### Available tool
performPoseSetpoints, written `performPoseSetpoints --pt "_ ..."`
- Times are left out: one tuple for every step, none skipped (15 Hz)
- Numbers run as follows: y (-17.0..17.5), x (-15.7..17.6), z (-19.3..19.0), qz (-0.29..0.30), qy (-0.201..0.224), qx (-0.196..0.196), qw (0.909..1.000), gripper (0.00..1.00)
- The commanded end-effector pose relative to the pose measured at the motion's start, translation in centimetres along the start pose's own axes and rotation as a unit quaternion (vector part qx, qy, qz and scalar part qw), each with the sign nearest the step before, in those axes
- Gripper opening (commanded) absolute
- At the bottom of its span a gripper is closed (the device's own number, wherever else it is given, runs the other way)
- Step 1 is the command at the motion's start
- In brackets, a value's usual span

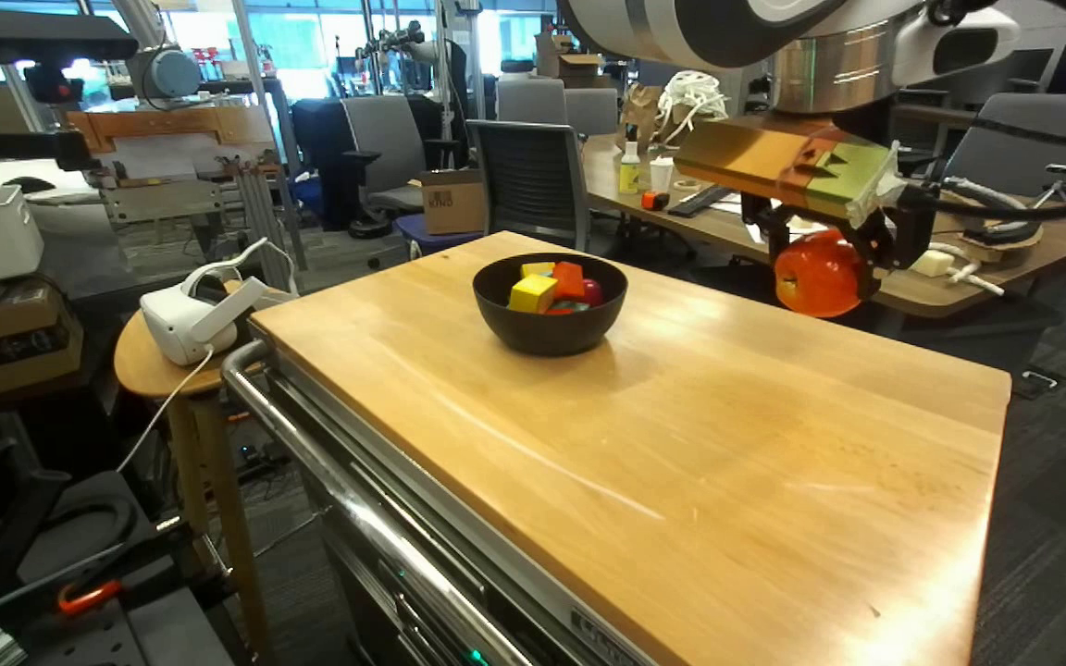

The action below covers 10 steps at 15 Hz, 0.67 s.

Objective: Put the objects that are near the edge away from you in the bowl except the apple which you must move to the left, then put the rest of the blocks one at a time in the bowl, then move the apple to the right

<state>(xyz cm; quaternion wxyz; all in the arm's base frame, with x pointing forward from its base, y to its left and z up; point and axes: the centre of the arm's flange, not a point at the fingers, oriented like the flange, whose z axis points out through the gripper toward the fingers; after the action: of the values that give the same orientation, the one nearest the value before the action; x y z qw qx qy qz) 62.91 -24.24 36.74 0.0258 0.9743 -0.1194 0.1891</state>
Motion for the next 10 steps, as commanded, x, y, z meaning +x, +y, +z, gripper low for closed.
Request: performPoseSetpoints --pt "-0.7 -2.1 -0.8 -0.003 -0.026 -0.004 0.9997 0.60" --pt "-0.9 -2.6 -0.4 -0.007 -0.035 -0.002 0.9994 0.60" --pt "-1.2 -3.0 0.0 -0.010 -0.046 0.000 0.9989 0.60" --pt "-1.4 -3.2 0.4 -0.011 -0.055 0.002 0.9984 0.60" --pt "-1.6 -3.5 0.7 -0.011 -0.062 0.004 0.9980 0.60" --pt "-1.6 -3.6 0.9 -0.011 -0.067 0.005 0.9977 0.60" --pt "-1.7 -3.7 1.0 -0.011 -0.070 0.006 0.9975 0.60" --pt "-1.8 -3.8 1.0 -0.012 -0.073 0.005 0.9972 0.60" --pt "-1.7 -3.9 1.1 -0.012 -0.076 0.004 0.9970 0.60" --pt "-1.7 -3.9 1.1 -0.013 -0.078 0.003 0.9968 0.60"
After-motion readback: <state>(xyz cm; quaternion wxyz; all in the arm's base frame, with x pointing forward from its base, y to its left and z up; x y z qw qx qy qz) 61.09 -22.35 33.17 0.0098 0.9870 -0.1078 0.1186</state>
